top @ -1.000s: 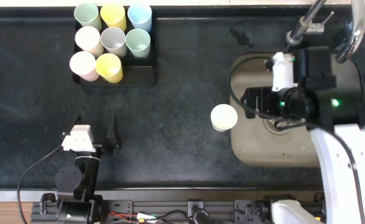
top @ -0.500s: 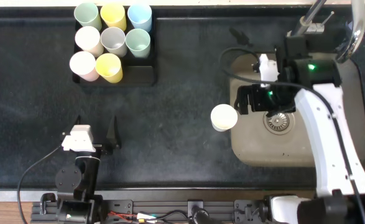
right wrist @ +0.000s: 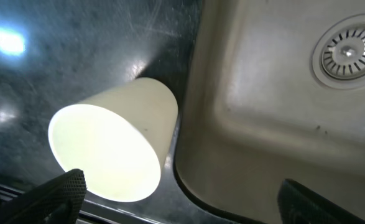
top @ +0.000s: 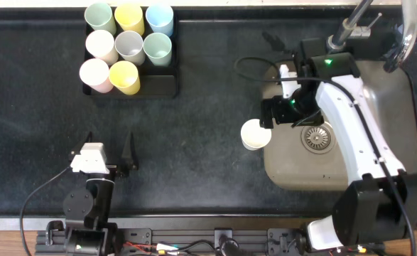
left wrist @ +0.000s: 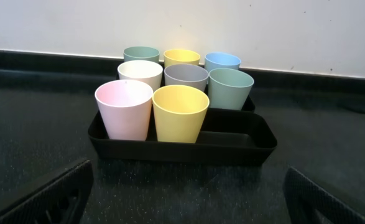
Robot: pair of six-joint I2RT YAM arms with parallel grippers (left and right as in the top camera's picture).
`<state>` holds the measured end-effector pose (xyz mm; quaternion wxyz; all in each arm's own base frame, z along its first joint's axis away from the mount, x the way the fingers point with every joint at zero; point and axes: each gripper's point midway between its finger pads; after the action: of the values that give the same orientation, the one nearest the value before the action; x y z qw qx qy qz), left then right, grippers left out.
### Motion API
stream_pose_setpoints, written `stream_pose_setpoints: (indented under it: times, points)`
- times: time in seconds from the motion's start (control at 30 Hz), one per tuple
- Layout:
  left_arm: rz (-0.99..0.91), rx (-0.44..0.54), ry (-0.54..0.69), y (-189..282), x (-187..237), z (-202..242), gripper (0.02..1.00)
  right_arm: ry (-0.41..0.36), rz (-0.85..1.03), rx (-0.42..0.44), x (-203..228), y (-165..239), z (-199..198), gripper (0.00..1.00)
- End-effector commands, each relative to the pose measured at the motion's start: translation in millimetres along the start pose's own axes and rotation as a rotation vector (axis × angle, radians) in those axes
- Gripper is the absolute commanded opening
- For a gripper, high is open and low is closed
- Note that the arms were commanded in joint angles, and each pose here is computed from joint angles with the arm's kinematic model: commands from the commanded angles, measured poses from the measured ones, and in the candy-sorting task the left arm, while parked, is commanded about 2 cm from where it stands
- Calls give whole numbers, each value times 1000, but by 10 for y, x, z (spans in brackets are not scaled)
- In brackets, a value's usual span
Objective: Store Cups
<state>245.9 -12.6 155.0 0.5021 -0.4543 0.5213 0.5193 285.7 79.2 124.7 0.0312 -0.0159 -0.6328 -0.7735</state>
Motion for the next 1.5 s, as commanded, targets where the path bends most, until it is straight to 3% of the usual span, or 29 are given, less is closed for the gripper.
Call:
stream_pose_setpoints:
  times: [0.03,0.83,1.03,1.37,1.5]
  points:
    - [-7,13,-18,6,-11,-19,1000,21,-26,51,-57,61,-50,978]
    - [-7,13,-18,6,-11,-19,998,75,93,141,-56,-339,-66,932]
    - [-7,13,-18,6,-11,-19,1000,89,101,144,-114,-461,-29,752]
    - [-7,13,-18,6,-11,-19,1000,105,86,144,-134,-485,60,161]
    - [-7,13,-18,6,-11,-19,1000,115,88,145,-124,-491,89,53]
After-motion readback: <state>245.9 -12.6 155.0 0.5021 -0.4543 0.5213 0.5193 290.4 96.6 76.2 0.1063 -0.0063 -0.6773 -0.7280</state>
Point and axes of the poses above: each gripper's point midway between its finger pads, its own y axis back along the fingers, its own z axis along the line the jaws close on, x = y × z, and after that the axes turned 8 degrees about -y, right-handed
